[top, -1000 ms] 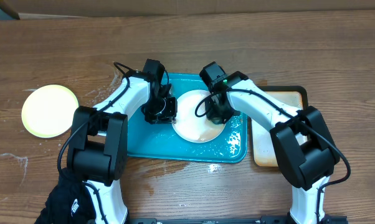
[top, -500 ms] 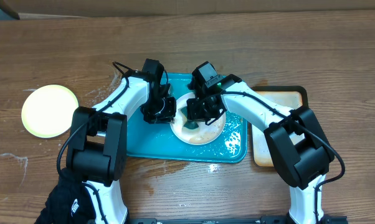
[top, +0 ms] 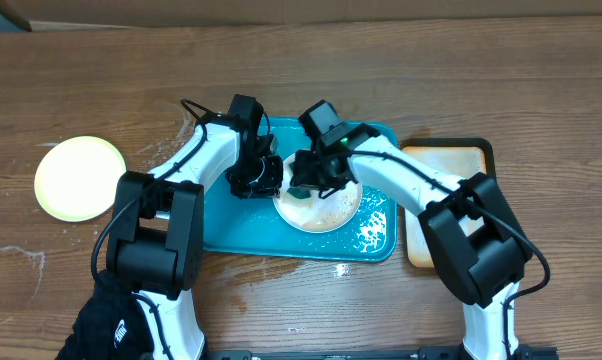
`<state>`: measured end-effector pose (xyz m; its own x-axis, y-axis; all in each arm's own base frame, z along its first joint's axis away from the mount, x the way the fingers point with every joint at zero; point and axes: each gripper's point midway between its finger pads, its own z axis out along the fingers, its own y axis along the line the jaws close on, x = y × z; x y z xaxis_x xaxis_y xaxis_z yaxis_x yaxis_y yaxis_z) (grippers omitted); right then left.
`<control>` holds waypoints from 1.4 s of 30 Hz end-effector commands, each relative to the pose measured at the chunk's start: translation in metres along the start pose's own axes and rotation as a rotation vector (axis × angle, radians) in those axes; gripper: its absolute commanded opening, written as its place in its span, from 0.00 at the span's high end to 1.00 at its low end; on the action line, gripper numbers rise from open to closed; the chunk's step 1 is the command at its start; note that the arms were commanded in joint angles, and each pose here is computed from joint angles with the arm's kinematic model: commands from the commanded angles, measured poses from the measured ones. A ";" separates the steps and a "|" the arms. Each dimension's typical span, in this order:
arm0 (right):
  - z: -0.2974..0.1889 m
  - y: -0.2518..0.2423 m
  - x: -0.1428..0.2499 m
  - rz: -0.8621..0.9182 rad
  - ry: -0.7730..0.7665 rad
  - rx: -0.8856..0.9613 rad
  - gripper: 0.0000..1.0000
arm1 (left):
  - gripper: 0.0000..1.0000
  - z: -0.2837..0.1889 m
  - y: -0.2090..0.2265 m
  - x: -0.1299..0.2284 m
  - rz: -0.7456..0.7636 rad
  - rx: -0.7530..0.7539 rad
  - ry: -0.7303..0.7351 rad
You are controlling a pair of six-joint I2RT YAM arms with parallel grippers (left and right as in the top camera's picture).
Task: Clean dirty plates on tray and stack at the side
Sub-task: 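Scrub the white plate with the sponge while the left gripper holds it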
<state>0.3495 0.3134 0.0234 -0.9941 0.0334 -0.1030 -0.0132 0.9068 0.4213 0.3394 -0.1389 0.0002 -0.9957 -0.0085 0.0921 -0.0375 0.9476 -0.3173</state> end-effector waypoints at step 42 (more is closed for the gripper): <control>-0.045 -0.162 -0.022 0.110 -0.205 0.703 0.96 | 0.96 0.025 0.040 0.017 -0.027 -0.159 0.069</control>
<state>0.3633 0.2004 0.0119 -0.9504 0.1469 -0.2741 0.1662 0.9849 -0.0485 0.3394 -0.1396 0.0004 -0.9957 -0.0071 0.0920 -0.0364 0.9465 -0.3207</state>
